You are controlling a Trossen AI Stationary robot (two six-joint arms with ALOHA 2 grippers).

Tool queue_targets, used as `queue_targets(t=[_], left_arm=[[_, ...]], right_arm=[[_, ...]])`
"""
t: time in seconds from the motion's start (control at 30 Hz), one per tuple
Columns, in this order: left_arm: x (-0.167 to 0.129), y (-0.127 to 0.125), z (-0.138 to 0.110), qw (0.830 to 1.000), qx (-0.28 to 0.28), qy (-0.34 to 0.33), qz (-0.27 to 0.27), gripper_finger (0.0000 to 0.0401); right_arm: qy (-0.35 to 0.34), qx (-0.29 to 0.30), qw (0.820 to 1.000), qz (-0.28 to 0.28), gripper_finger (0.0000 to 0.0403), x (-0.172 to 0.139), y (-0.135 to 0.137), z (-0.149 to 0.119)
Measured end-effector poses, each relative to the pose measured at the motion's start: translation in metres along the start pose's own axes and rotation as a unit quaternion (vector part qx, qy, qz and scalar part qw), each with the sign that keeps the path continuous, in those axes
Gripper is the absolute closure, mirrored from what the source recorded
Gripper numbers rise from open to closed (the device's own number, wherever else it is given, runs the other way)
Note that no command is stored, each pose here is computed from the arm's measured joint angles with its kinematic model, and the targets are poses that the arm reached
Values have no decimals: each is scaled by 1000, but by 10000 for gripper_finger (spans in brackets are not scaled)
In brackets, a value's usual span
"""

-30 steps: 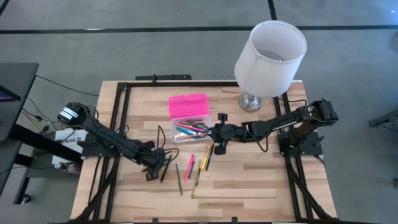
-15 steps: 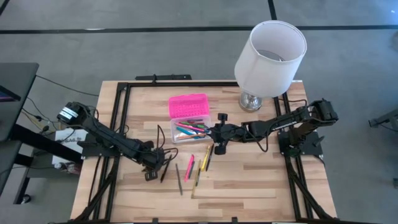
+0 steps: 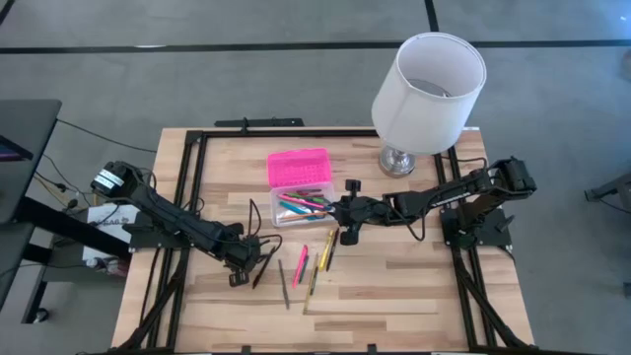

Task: Pick & place school supplies into a supply box
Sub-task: Put the left black pen into the pink supply box

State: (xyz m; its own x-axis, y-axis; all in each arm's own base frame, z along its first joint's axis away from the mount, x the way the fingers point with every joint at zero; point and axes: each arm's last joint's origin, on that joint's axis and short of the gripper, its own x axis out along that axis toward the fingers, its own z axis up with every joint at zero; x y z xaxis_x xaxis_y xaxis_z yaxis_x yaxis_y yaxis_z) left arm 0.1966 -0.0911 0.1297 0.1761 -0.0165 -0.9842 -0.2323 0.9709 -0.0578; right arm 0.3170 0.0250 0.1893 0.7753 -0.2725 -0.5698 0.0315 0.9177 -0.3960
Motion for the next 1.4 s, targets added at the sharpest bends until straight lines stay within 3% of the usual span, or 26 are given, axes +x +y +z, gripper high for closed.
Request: queue_targets(t=[0.33,0.53,0.73,1.0,1.2,1.4], left_arm=[[0,6,3,999,24,-6,23,382],[0,10,5,998,30,-15,46,367],[-12,14,11,990,47,-17,133,370],[-42,10,40,969,73,-97,215,370],[-59,22,74,941,90,-173,276,370],[-64,50,113,939,98,-237,228,368]], right_arm=[[0,0,1000,0,321,0,0,0],[0,0,1000,0,321,0,0,0],[0,0,1000,0,321,0,0,0],[2,-1,1000,0,321,0,0,0],[3,-1,1000,1,321,0,0,-1],[12,-4,1000,3,321,0,1,-2]])
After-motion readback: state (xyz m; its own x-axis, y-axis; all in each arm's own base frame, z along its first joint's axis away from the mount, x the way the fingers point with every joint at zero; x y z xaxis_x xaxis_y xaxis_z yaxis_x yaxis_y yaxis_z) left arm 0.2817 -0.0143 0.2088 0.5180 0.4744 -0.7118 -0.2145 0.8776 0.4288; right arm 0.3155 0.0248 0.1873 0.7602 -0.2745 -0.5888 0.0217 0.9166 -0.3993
